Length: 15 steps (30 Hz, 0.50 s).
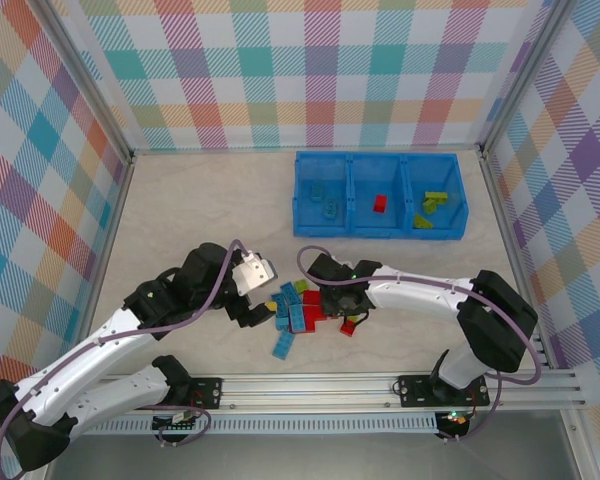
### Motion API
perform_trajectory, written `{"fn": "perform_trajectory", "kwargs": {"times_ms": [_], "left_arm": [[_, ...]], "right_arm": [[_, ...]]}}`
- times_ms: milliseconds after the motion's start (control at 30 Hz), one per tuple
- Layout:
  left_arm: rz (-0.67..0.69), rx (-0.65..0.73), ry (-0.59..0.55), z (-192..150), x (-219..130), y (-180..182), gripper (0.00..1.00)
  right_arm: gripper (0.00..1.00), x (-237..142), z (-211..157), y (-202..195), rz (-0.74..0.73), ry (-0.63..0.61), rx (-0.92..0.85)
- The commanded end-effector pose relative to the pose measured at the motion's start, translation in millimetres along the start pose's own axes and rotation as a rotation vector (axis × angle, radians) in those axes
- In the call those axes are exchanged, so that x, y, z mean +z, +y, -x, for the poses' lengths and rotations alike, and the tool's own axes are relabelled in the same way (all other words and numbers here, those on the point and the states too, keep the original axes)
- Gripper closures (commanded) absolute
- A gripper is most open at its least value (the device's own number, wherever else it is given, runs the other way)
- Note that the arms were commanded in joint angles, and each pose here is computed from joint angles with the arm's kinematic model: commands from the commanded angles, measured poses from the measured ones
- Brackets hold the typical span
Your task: Sort the legos into containers by color
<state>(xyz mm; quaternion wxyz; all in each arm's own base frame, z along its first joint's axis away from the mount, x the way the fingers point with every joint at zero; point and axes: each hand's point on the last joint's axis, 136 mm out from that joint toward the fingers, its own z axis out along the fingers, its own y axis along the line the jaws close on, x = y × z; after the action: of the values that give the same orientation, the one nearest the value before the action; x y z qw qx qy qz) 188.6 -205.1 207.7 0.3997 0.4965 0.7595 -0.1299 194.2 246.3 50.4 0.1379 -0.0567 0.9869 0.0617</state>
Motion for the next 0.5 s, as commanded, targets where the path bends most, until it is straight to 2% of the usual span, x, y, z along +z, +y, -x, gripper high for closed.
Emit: {"fn": "perform_trajectory", "kwargs": {"times_ms": [0, 300, 400, 467], "left_arm": [[0.002, 0.017, 0.015, -5.8, -0.2, -0.5, 0.0], [0.001, 0.019, 0.011, -6.6, -0.3, -1.3, 0.0], [-0.004, 0.02, 0.012, -7.1, -0.1, -2.1, 0.0], [-0.017, 0.027, 0.008, -7.7, -0.2, -4.8, 0.0]], "right_arm": [[0.59, -1.1, 6.8, 14.3, 0.036, -0.016, 0.005], [0.6, 22.8, -2.8, 4.8, -0.031, 0.023, -0.017], [0.66, 24.3, -1.2, 3.8, -0.045, 0.019, -0.02], [0.74, 19.9, 1.9, 4.2, -0.039, 0.003, -0.02]]}}
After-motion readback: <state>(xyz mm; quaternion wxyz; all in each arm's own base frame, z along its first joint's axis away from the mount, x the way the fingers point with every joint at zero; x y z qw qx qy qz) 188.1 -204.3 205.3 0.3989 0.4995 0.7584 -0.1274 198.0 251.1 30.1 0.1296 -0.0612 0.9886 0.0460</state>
